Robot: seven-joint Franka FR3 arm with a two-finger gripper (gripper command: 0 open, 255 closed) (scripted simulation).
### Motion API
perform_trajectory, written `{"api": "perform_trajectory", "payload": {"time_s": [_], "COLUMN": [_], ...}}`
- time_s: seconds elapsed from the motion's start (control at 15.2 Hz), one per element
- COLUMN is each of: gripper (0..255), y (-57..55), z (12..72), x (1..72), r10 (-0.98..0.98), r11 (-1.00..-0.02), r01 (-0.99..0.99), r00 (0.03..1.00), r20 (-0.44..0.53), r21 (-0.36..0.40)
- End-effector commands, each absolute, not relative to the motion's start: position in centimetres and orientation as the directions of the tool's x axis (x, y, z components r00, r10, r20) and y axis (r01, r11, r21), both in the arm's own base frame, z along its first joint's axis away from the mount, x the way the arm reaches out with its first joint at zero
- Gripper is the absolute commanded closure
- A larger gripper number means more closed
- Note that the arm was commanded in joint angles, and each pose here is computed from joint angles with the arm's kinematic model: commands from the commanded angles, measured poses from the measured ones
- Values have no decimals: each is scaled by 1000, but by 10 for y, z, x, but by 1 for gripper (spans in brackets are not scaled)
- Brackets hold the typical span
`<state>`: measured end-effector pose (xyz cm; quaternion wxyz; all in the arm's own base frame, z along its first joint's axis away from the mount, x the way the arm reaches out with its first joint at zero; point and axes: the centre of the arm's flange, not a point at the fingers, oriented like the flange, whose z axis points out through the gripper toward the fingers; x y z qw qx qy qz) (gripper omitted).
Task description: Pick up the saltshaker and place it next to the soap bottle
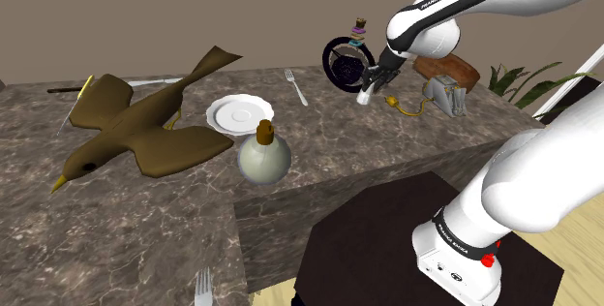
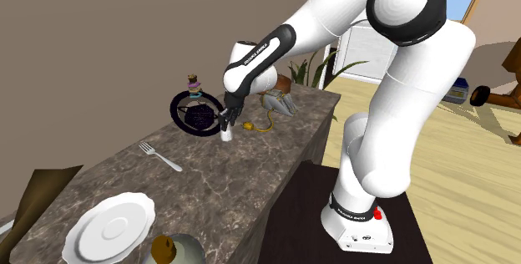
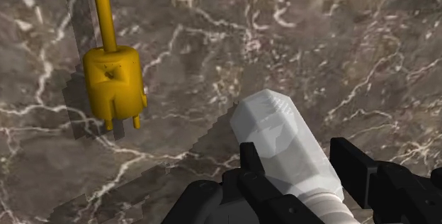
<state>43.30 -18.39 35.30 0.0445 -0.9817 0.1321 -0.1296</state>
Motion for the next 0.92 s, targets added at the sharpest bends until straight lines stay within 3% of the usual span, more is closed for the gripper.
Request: {"api": "perform_trajectory", "payload": {"time_s": [0.0,0.86], "gripper": [255,255], "y": [-184,-184], "z": [353,400], "x": [433,433], "r10": [-271,-271], "r11": [-961,-961], "r01": [-248,-248], "r00": [932,932], "r20": [242,242], "r21": [-122,-121]}}
